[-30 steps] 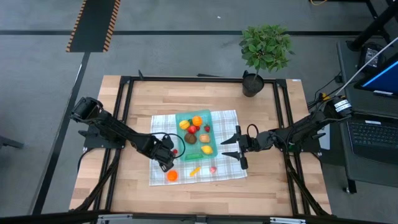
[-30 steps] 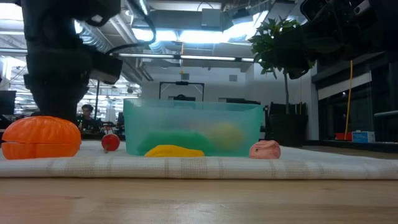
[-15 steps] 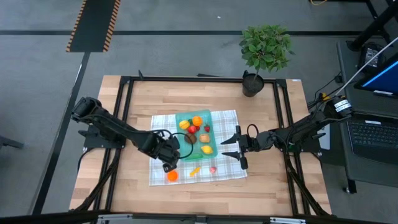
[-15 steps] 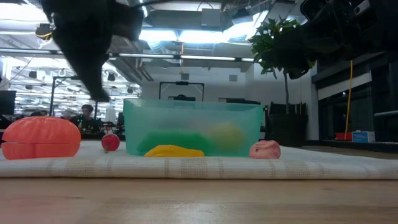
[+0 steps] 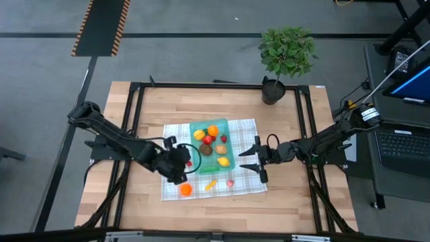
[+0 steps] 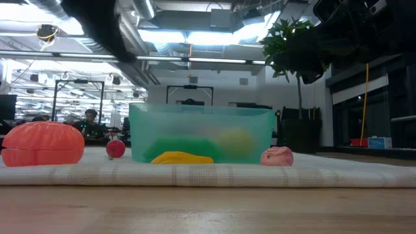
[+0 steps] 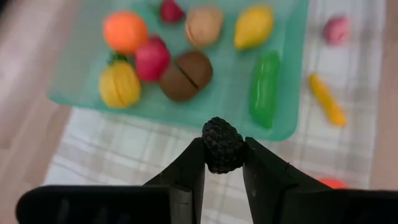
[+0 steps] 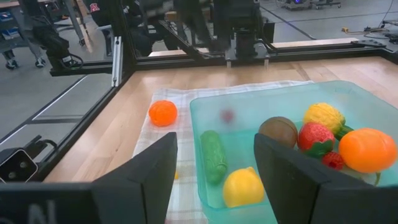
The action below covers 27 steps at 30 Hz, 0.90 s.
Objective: Pick and placing Produce into tupperware
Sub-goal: Put the black raspberry into the blue bin
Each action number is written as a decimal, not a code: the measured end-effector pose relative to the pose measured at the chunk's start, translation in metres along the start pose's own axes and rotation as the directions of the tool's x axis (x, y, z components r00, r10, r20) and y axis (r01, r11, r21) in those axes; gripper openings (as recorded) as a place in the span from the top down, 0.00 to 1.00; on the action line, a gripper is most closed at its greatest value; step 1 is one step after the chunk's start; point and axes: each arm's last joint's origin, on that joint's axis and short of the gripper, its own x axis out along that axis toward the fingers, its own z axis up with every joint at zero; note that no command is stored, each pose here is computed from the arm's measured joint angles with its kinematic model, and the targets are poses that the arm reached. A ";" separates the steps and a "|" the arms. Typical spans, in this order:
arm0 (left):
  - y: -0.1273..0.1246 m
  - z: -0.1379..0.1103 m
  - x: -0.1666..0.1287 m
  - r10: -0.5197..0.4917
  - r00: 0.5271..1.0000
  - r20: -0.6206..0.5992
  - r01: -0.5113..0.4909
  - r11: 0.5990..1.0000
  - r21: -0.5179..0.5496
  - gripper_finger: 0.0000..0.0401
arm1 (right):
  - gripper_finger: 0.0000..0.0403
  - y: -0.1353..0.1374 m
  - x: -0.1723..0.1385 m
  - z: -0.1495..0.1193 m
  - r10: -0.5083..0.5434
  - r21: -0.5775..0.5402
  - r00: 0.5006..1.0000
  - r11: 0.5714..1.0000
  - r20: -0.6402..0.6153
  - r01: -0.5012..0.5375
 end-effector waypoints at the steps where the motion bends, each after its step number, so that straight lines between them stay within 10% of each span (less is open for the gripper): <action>1: 0.001 0.000 -0.006 0.002 1.000 0.028 -0.002 1.000 -0.001 0.81 | 0.46 0.000 0.000 0.000 0.001 -0.002 1.000 1.000 0.000 -0.001; 13: 0.012 -0.041 -0.021 -0.122 0.964 0.237 0.123 0.992 0.008 0.81 | 0.46 0.014 -0.003 0.003 0.067 -0.105 0.997 0.993 0.043 -0.062; 27: 0.042 -0.076 -0.004 -0.416 0.765 0.491 0.347 0.909 0.230 0.80 | 0.46 0.017 -0.004 0.005 0.079 -0.108 0.995 0.992 0.068 -0.071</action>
